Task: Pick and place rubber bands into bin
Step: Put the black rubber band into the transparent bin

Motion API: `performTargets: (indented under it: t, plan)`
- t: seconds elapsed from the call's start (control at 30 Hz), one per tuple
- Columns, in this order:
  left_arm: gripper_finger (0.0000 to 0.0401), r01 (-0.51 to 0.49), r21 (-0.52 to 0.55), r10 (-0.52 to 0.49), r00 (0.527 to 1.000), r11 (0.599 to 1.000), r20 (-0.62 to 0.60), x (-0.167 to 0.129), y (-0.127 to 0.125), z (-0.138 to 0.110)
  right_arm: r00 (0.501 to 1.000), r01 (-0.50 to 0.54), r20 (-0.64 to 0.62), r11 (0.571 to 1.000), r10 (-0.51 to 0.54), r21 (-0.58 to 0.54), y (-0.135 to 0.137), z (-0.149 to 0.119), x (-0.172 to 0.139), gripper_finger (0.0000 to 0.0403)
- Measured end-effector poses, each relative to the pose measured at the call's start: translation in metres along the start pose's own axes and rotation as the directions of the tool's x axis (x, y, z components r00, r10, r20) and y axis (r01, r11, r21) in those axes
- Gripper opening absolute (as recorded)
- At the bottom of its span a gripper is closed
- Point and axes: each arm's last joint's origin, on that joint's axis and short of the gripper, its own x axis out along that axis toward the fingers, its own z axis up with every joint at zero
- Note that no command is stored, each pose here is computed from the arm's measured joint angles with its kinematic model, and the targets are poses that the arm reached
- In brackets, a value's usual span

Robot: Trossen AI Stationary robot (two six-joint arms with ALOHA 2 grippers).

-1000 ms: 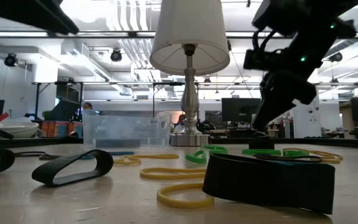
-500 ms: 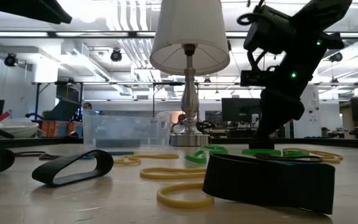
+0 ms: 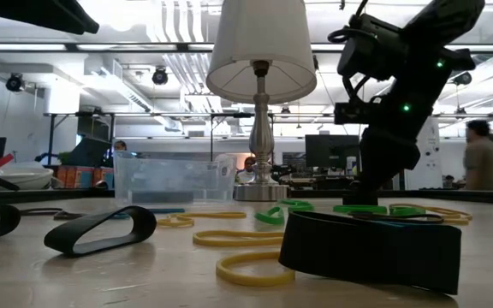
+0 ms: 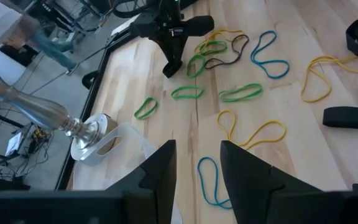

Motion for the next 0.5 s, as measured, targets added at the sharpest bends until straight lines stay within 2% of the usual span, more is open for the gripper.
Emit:
performTargets:
  t: [0.3, 0.5]
  plan:
    - [0.0109, 0.0, 0.0, 0.0, 1.0, 1.0, 0.0, 0.0, 0.0, -0.0001, 1.0, -0.002, -0.008, 1.0, 0.002, -0.002, -0.0007, -0.0021, 0.0011, 0.0066]
    - [0.0109, 0.0, 0.0, 0.0, 1.0, 1.0, 0.0, 0.0002, -0.0003, 0.0, 1.0, -0.019, -0.021, 1.0, 0.019, -0.008, -0.0007, -0.004, 0.0019, 0.0035]
